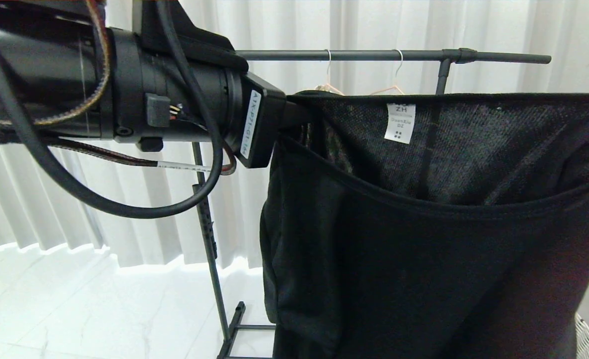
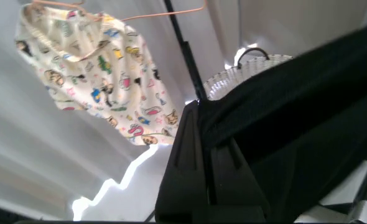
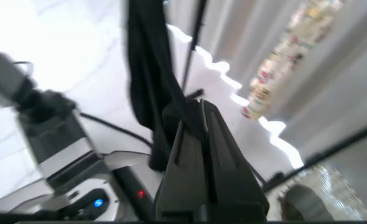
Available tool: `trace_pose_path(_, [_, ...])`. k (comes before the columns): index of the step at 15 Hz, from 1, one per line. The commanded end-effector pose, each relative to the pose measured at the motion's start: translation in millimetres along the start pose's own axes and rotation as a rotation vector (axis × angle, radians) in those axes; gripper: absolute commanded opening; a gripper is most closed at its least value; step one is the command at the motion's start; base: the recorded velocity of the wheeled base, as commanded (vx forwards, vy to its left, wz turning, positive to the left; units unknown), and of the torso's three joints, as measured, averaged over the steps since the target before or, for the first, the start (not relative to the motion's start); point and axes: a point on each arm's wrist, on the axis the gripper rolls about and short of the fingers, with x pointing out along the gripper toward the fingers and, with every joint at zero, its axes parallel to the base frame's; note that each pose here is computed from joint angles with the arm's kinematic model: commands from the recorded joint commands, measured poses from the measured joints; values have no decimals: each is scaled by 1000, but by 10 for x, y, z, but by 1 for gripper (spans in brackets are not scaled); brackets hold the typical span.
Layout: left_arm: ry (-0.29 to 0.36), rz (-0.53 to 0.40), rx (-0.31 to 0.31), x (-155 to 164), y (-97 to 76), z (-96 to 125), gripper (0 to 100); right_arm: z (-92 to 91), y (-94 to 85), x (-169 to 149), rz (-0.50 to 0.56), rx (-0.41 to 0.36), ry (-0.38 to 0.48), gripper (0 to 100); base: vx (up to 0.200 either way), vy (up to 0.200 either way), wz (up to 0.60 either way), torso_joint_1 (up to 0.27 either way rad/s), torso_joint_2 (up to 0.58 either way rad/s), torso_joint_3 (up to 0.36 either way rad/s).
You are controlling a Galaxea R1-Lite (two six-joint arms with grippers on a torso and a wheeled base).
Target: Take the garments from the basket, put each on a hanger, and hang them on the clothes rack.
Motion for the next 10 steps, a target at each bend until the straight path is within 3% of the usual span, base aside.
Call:
trace_pose_path(1, [15, -16, 0, 99, -26, -17, 0, -20, 119, 40, 93, -26, 16, 0, 0, 0, 0, 0, 0, 0])
trace_pose_path(8, [8, -12, -1, 44, -30, -7, 0, -89, 155, 144, 113, -43, 7, 0, 0, 0, 0, 0, 0, 0])
trace_pose_path(10, [-3, -31, -76, -128, -96, 23, 0, -88, 58, 139, 11, -29, 2, 0, 0, 0, 0, 0, 0, 0])
